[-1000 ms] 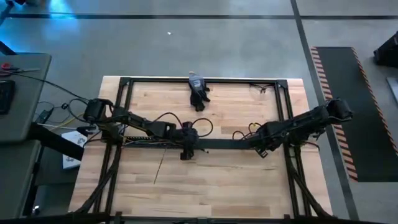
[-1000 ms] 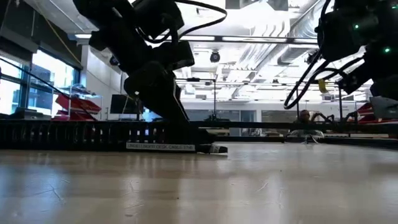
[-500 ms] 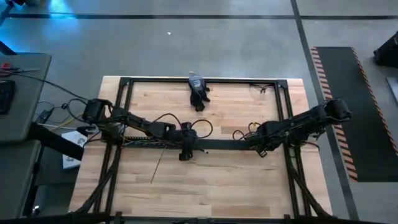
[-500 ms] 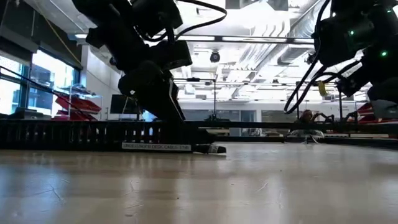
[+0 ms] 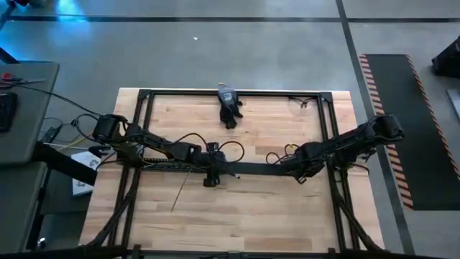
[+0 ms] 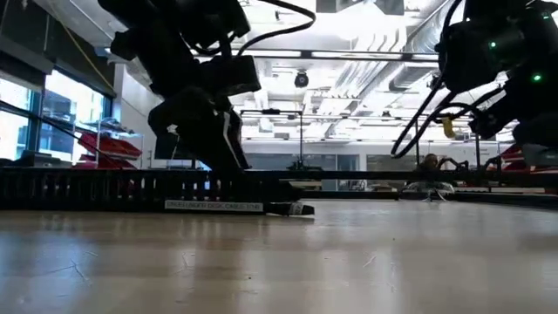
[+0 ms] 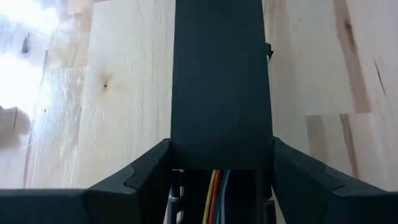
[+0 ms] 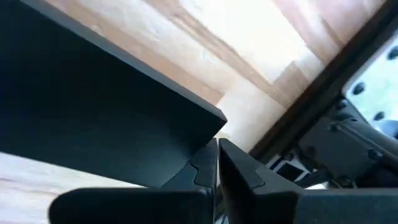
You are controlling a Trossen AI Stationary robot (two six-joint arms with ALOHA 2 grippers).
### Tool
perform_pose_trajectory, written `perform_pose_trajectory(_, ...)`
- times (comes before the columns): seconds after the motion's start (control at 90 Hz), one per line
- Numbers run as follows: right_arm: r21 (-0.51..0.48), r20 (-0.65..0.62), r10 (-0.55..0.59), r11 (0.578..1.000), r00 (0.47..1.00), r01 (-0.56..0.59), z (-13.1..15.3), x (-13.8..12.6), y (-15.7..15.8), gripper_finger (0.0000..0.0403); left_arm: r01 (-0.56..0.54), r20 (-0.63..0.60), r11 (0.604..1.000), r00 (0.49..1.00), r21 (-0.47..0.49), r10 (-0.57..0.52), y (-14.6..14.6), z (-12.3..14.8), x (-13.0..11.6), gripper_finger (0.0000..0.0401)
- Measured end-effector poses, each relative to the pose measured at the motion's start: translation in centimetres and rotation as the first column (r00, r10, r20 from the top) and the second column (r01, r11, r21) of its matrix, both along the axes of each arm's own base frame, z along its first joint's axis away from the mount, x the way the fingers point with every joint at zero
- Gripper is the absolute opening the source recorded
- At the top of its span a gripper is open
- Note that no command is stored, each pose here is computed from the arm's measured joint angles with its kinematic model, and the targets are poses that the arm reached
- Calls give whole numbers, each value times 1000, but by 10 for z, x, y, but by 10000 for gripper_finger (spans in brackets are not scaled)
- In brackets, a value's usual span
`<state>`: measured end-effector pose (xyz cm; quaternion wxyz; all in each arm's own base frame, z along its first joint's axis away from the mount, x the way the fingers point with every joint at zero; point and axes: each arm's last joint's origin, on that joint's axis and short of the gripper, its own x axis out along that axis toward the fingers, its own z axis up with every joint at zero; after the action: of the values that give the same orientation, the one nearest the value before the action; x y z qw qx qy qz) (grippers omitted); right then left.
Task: Ziptie cables
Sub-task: Close the black cable duct
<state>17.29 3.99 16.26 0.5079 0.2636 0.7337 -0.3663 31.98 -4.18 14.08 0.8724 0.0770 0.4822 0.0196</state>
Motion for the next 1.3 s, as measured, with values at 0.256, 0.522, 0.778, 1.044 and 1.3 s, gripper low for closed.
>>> perform_pose_trajectory(0.256,7,34,8,1000,999,-9,7,-2,-1,0,-6,2,1000,1000,5,6,0,0,0,214)
perform_pose_trajectory(0.522,-2,48,2,1000,999,-2,16,-5,-2,0,4,29,1000,1000,10,-4,0,1,3,245)
perform_pose_trajectory(0.778,11,67,26,1000,997,-26,15,-3,-2,0,19,-11,1000,1000,15,-19,3,-2,0,297)
perform_pose_trajectory(1.044,22,155,43,999,987,-47,14,5,0,0,21,6,1000,1000,5,-21,4,15,-6,305)
perform_pose_trajectory(1.3,23,139,51,998,989,-55,14,4,0,0,13,-4,1000,1000,-5,-14,8,15,-7,294)
